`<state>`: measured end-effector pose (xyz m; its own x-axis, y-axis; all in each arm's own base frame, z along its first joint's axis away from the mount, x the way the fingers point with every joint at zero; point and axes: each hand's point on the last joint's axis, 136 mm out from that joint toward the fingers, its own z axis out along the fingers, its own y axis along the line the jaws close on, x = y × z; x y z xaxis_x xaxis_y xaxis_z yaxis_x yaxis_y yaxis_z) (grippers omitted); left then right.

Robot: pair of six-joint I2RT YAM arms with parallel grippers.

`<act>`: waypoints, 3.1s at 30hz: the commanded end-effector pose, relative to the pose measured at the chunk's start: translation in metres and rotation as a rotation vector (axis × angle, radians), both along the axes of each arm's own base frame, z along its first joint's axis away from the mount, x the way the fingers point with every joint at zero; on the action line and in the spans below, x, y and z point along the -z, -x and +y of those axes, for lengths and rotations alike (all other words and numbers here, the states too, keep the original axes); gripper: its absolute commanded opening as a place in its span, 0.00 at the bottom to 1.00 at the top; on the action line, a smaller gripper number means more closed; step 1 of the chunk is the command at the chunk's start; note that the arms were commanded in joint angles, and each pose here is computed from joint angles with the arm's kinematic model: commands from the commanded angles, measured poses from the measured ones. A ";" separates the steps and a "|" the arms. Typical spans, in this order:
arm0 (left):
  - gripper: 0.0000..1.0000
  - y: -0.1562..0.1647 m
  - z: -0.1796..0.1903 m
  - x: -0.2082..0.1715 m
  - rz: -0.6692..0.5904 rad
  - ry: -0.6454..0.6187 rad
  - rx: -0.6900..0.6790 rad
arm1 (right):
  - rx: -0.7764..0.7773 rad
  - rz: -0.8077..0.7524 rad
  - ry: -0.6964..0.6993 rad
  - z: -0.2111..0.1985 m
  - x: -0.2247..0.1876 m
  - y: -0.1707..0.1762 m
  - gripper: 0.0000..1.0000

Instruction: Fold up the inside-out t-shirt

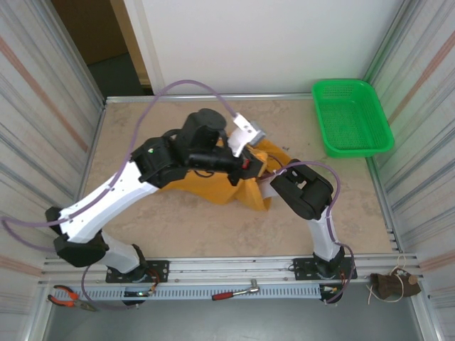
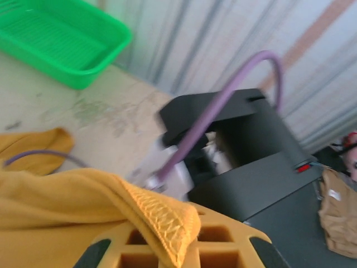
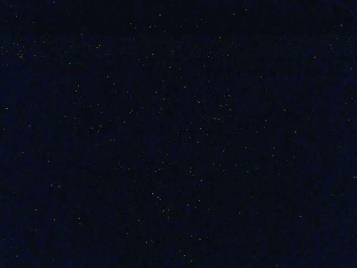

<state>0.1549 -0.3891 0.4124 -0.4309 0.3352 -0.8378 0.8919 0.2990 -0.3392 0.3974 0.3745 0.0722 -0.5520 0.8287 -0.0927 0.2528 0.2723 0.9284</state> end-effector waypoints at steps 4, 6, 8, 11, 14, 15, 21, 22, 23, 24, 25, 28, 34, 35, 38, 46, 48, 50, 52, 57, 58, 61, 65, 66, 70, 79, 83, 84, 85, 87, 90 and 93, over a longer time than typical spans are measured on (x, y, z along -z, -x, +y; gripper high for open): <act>0.00 0.047 -0.030 -0.055 -0.017 0.189 0.170 | -0.023 -0.002 0.074 -0.001 0.013 -0.021 0.41; 0.00 0.057 -0.033 -0.055 0.009 0.216 0.204 | -0.019 0.009 0.089 -0.004 0.019 -0.027 0.41; 0.00 0.064 -0.036 -0.053 0.032 0.234 0.225 | -0.020 0.012 0.095 -0.006 0.021 -0.031 0.43; 0.00 0.071 -0.039 -0.047 0.066 0.249 0.248 | -0.031 0.015 0.119 -0.008 0.023 -0.035 0.48; 0.00 0.078 -0.045 -0.046 0.104 0.278 0.281 | -0.053 0.024 0.143 -0.007 0.028 -0.037 0.54; 0.00 0.081 -0.047 -0.047 0.113 0.288 0.289 | -0.058 0.030 0.151 -0.007 0.030 -0.037 0.56; 0.00 0.102 -0.062 -0.059 0.141 0.347 0.377 | -0.079 0.062 0.199 -0.001 0.042 -0.040 0.61; 0.00 0.107 -0.065 -0.062 0.146 0.358 0.395 | -0.078 0.066 0.205 -0.001 0.044 -0.041 0.61; 0.00 0.111 -0.069 -0.066 0.148 0.367 0.415 | -0.076 0.072 0.210 -0.001 0.046 -0.041 0.62; 0.00 0.115 -0.073 -0.068 0.152 0.372 0.432 | -0.074 0.080 0.219 -0.002 0.049 -0.041 0.63; 0.00 0.118 -0.078 -0.070 0.156 0.374 0.445 | -0.073 0.084 0.224 -0.002 0.049 -0.041 0.65; 0.00 0.126 -0.096 -0.075 0.186 0.391 0.497 | -0.062 0.105 0.241 -0.004 0.055 -0.041 0.68; 0.00 0.144 -0.129 -0.070 0.249 0.377 0.587 | -0.028 0.153 0.270 -0.014 0.066 -0.038 0.72; 0.00 0.144 -0.131 -0.066 0.255 0.370 0.586 | -0.022 0.161 0.274 -0.016 0.067 -0.037 0.74; 0.00 0.142 -0.135 -0.055 0.266 0.352 0.566 | -0.012 0.180 0.286 -0.019 0.071 -0.035 0.75; 0.00 0.134 -0.132 -0.053 0.256 0.354 0.534 | 0.063 0.338 0.389 -0.036 0.088 -0.017 0.74; 0.00 0.133 -0.131 -0.054 0.252 0.358 0.526 | 0.091 0.391 0.413 -0.042 0.092 -0.011 0.71; 0.00 0.130 -0.129 -0.055 0.245 0.364 0.511 | 0.101 0.413 0.432 -0.043 0.093 -0.008 0.65; 0.00 0.126 -0.126 -0.056 0.237 0.371 0.488 | 0.102 0.431 0.439 -0.042 0.094 -0.006 0.55; 0.00 0.114 -0.117 -0.060 0.224 0.392 0.439 | 0.104 0.460 0.414 -0.042 0.104 -0.003 0.24; 0.00 0.112 -0.115 -0.060 0.221 0.393 0.431 | 0.098 0.455 0.404 -0.040 0.105 -0.003 0.18; 0.00 0.104 -0.111 -0.059 0.215 0.394 0.399 | 0.071 0.431 0.366 -0.037 0.108 -0.006 0.00; 0.00 0.084 -0.102 -0.057 0.211 0.403 0.325 | 0.016 0.364 0.327 -0.031 0.098 -0.013 0.00; 0.00 0.075 -0.098 -0.057 0.207 0.408 0.297 | -0.002 0.343 0.318 -0.029 0.094 -0.016 0.00; 0.00 0.014 -0.058 -0.060 0.170 0.440 0.107 | -0.074 0.228 0.257 -0.019 0.068 -0.021 0.00; 0.00 -0.084 0.055 -0.063 0.080 0.478 -0.251 | -0.169 0.057 0.120 -0.011 0.012 -0.029 0.00; 0.00 -0.117 0.098 -0.051 0.071 0.465 -0.410 | -0.234 -0.009 0.060 -0.001 -0.018 -0.024 0.00; 0.00 -0.127 0.111 -0.048 0.077 0.473 -0.454 | -0.251 -0.026 0.049 0.001 -0.026 -0.022 0.00; 0.00 -0.138 0.126 -0.044 0.088 0.482 -0.508 | -0.271 -0.046 0.039 0.003 -0.036 -0.019 0.00; 0.00 -0.158 0.156 -0.035 0.103 0.498 -0.607 | -0.310 -0.077 0.029 0.005 -0.052 -0.012 0.00; 0.00 -0.184 0.199 -0.018 0.123 0.495 -0.745 | -0.354 -0.124 0.009 0.003 -0.080 -0.004 0.00; 0.00 -0.206 0.235 0.007 0.160 0.485 -0.869 | -0.398 -0.144 0.016 0.000 -0.100 0.006 0.00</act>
<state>0.3554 -0.1822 0.3955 -0.5423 -0.4327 -0.7202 0.4049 0.6165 -0.6752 0.4013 0.3760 0.1288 -0.7806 0.6086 -0.1428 0.1126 0.3616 0.9255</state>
